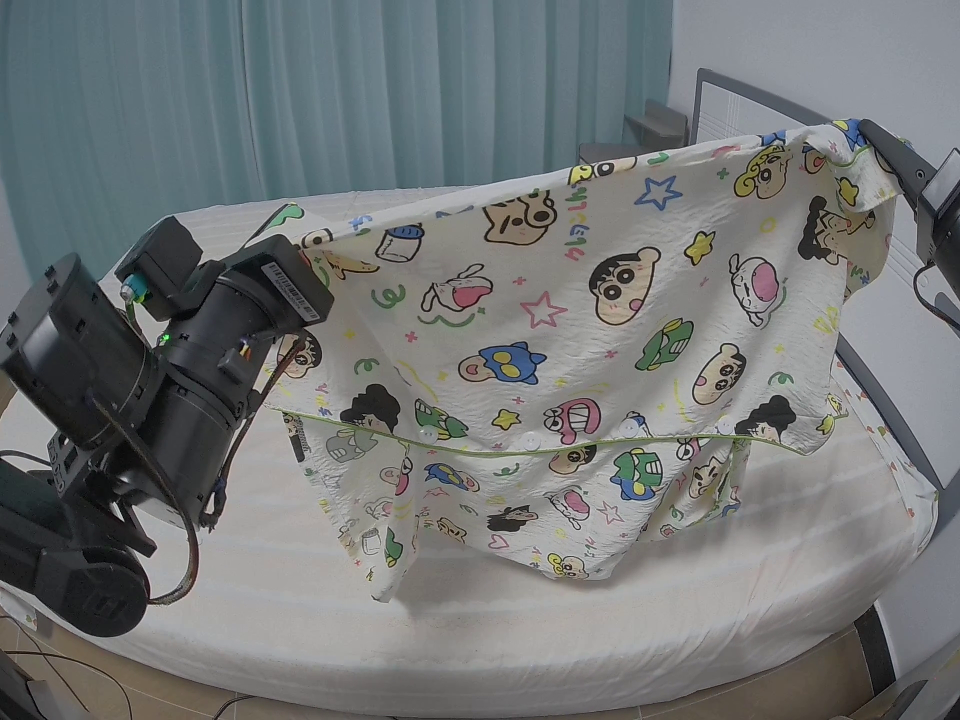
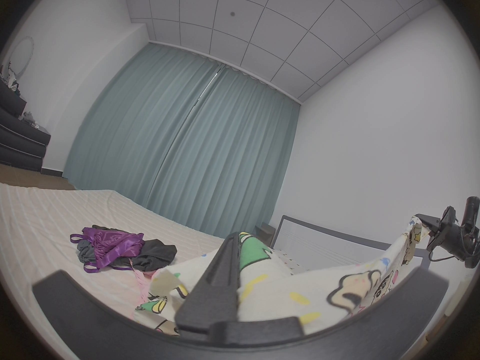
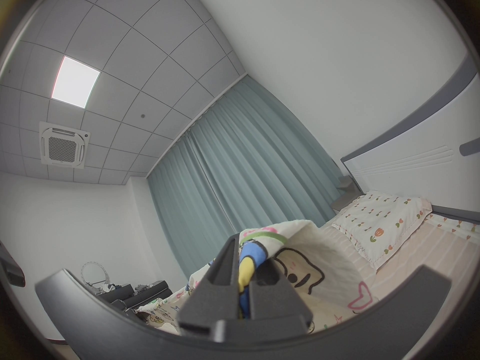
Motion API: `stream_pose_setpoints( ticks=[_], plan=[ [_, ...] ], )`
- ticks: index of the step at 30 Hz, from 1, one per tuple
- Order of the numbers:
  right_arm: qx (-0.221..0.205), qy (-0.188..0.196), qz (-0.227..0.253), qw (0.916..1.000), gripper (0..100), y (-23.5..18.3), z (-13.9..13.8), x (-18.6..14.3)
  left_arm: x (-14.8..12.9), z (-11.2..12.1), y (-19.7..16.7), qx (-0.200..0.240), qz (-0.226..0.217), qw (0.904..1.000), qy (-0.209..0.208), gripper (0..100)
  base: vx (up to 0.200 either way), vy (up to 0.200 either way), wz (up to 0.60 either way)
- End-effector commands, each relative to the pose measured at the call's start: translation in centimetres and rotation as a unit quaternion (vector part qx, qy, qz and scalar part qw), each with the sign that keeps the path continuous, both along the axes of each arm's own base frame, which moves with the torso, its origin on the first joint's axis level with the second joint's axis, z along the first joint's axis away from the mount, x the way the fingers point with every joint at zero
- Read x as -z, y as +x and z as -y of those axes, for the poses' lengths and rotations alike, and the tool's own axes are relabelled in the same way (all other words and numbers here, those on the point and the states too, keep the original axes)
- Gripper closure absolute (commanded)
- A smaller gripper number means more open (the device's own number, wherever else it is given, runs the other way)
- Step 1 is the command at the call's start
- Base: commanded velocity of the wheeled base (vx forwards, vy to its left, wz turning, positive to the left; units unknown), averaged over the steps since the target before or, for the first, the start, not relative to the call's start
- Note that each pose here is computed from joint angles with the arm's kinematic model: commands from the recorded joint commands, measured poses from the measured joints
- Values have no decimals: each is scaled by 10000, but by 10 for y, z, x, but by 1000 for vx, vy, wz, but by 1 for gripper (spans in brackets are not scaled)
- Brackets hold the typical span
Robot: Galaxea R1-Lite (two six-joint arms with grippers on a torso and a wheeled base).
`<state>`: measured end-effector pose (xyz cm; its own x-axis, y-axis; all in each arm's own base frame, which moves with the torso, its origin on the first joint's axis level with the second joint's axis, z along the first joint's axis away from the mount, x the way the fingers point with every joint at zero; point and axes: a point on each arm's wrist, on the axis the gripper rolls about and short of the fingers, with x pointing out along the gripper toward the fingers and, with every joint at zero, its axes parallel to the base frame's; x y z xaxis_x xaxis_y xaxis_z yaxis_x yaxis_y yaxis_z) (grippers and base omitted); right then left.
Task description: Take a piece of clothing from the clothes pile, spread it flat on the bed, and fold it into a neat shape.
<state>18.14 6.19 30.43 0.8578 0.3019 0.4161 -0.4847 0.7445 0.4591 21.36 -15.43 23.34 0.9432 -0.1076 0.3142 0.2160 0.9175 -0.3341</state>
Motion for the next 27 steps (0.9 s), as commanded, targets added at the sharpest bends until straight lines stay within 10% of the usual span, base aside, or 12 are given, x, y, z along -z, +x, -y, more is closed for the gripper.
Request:
stream_pose_setpoints(
  ticks=[1, 19, 27],
  plan=[
    [-8, 12, 39, 10000, 100, -4, 1, -1, 0, -1, -1, -15, 2, 10000, -15, 100, -200, 0, 0],
    [-622, -70, 714, 9955, 100, -69, 19, -12, -15, -31, -39, -78, 301, 9995, -37, 100, -200, 0, 0],
    [-833, -209, 713, 9938, 100, -89, 25, -15, -25, -49, -59, -369, 596, 9967, 406, 100, 0, 0, 0]
  ],
)
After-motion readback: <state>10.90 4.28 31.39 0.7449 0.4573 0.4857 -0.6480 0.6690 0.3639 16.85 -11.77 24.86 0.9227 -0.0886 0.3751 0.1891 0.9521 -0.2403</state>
